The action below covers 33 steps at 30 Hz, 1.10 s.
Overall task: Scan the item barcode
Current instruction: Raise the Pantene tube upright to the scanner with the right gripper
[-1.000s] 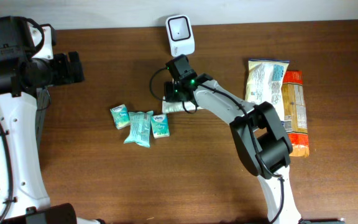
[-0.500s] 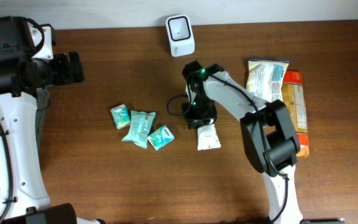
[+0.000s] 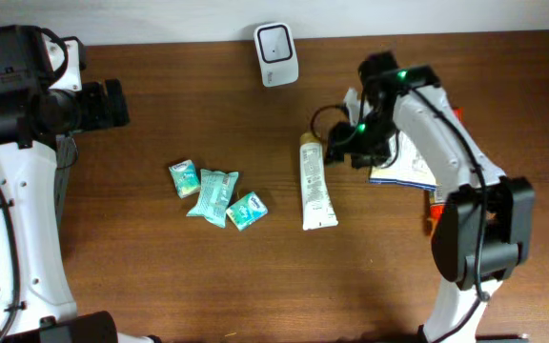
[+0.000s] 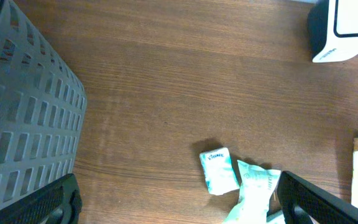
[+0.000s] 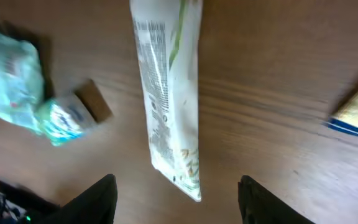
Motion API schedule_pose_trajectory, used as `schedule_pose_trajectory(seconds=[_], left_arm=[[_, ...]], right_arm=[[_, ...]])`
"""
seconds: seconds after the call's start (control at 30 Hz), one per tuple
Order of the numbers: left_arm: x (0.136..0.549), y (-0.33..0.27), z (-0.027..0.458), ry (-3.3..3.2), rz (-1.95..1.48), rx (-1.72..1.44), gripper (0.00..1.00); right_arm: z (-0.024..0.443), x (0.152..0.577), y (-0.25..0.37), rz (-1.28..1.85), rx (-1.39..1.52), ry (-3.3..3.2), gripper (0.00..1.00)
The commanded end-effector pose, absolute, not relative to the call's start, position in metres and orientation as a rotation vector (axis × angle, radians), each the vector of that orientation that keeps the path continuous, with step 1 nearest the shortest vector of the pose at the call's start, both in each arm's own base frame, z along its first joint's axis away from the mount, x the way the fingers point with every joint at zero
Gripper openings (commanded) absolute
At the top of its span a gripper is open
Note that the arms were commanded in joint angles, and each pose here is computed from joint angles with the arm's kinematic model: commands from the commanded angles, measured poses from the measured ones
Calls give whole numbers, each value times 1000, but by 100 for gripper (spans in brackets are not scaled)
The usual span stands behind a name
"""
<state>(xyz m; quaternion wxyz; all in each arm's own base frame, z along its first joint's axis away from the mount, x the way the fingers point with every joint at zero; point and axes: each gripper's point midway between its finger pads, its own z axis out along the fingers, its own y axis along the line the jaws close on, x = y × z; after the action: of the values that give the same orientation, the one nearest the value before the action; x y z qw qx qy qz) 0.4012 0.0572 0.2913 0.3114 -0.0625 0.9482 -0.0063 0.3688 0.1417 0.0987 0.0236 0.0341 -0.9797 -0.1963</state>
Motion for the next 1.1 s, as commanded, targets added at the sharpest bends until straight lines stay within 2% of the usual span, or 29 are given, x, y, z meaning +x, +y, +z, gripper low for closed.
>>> schedule_pose_trajectory(seconds=[0.0,0.2,0.47,0.6,0.63,0.67,0.83,0.97,1.07], left_arm=[[401,58,296,2491,-23,-172,99],[401,58,296,2491,-23,-171,99],[401,58,296,2491,-23,-171,99],[401,58,296,2491,-23,-171,99],[401,58,296,2491,-23,-171,99],[401,58,296,2491,-23,-171,99],[401,58,296,2491,-23,-171,99],[401,58,296,2491,-23,-171,99],[401,58,296,2491,-23,-172,99]], right_arm=[[74,350,158,-697,193,-2957,61],[31,336,162,-750,196,-2944,60],[-3,338,169,-855,204,-3004,48],[-6,338,173,-903,202,-3002,17],[-4,338,176,-932,206,-2995,12],[-1,339,180,-980,211,-2982,5],[25,348,199,-1188,247,-2930,4],[82,367,207,-1251,278,-2934,4],[165,379,223,-1439,405,-2895,4]])
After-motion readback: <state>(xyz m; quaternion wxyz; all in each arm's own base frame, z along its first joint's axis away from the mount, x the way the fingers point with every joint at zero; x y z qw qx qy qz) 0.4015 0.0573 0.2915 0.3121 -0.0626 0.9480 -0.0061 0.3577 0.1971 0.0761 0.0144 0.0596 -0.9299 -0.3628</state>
